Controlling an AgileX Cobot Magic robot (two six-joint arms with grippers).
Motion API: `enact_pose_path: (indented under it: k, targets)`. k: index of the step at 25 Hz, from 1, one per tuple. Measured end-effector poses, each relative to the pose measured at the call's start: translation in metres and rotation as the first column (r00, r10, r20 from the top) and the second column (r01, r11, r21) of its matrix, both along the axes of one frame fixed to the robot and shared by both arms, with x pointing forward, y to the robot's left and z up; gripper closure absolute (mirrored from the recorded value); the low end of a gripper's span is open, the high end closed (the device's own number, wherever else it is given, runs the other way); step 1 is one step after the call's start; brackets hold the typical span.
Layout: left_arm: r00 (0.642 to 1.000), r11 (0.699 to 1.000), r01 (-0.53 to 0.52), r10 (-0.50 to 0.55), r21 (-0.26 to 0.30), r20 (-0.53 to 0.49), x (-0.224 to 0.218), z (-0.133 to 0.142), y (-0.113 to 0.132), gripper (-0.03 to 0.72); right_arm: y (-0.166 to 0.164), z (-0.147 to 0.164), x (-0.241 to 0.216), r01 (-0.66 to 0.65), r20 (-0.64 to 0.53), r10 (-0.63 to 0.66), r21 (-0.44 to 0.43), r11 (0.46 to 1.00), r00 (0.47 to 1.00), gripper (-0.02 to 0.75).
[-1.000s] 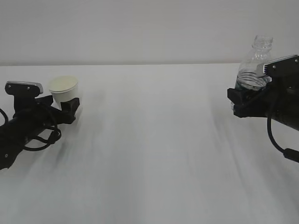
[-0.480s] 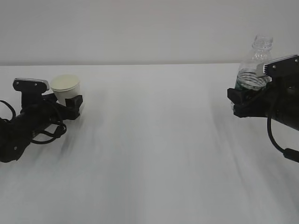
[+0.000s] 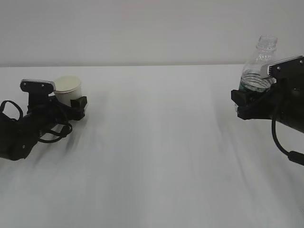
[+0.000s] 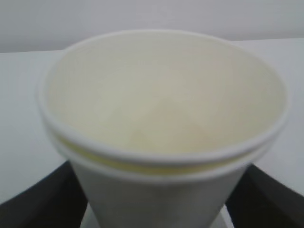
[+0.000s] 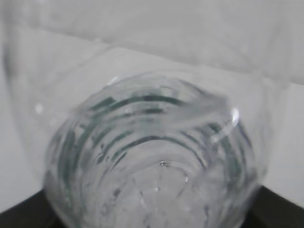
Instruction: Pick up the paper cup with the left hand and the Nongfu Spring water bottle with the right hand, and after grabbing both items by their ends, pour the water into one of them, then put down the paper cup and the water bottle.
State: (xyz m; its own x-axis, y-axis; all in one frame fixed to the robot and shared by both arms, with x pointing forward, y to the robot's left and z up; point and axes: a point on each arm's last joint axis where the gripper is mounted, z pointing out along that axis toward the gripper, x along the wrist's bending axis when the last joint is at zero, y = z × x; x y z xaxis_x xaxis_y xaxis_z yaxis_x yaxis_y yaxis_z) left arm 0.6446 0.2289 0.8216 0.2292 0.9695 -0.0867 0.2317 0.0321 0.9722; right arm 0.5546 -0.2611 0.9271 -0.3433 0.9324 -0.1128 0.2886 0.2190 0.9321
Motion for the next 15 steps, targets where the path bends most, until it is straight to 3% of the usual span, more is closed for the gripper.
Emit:
enact_pose_path:
  k: [15]
  targets:
    - [1.0, 1.0, -0.003, 0.004, 0.007, -0.02, 0.0057, 0.0003, -0.0005, 0.121, 0.0001, 0.0, 0.0, -0.002, 0.0, 0.002, -0.001, 1.0, 1.0, 0.269]
